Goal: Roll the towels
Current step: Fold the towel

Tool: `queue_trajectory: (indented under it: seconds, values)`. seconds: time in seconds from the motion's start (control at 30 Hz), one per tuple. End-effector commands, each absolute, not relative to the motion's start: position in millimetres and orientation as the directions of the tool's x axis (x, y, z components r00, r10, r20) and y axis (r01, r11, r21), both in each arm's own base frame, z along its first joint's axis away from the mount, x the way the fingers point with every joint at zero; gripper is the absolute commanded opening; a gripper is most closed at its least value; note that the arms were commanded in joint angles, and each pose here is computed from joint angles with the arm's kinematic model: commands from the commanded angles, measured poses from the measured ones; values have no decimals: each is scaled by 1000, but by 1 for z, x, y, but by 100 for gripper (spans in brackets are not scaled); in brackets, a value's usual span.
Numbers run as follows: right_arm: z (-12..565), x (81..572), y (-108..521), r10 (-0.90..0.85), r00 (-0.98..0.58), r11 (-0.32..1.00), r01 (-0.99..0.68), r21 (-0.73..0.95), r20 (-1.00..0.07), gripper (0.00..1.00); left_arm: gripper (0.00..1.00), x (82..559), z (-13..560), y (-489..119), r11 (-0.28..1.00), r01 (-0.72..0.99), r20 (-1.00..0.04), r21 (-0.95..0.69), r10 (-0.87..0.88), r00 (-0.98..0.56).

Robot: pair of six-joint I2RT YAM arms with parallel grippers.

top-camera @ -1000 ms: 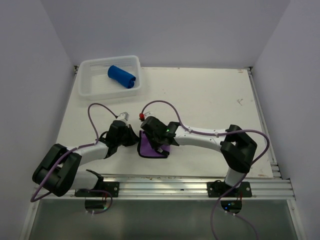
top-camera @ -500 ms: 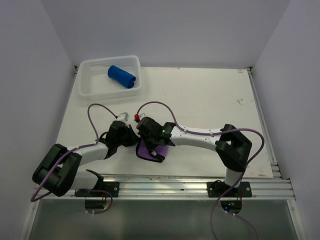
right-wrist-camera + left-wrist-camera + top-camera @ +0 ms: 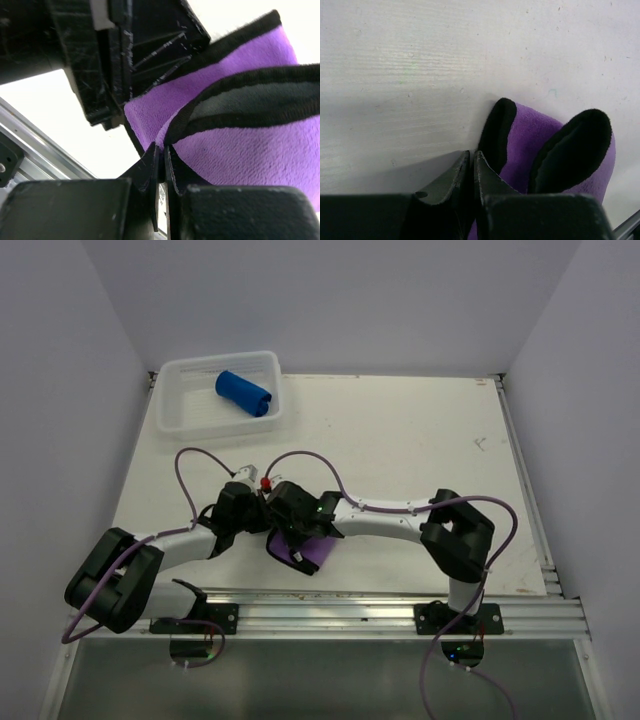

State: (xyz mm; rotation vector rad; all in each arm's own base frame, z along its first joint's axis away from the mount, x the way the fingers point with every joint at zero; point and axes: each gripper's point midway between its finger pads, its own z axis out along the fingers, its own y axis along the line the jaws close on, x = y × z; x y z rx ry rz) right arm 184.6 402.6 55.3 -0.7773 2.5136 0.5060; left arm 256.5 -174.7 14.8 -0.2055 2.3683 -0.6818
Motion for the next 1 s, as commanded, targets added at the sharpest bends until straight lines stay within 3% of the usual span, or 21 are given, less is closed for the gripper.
queue_trajectory:
  seconds: [0.0, 0.73, 0.8, 0.87, 0.97]
  values:
    - [74, 187, 428, -399, -709, 732, -628, 264, -581, 0, 13, 242, 1, -169, 866, 9, -521, -500, -292, -802]
    - [48, 183, 450, -391, -701, 686, -654, 319, -596, 0, 13, 243, 1, -170, 865, 15, -522, -502, -289, -802]
    - [48, 182, 449, -392, -702, 686, -654, 320, -594, 5, 13, 243, 1, -170, 865, 16, -523, -501, -288, -802]
    - [55, 183, 449, -378, -699, 686, -652, 323, -607, 18, 13, 242, 1, -170, 865, 16, -522, -501, -287, -803]
    - [72, 188, 445, -344, -689, 693, -645, 322, -638, 29, 13, 243, 2, -171, 865, 18, -523, -501, -286, -803]
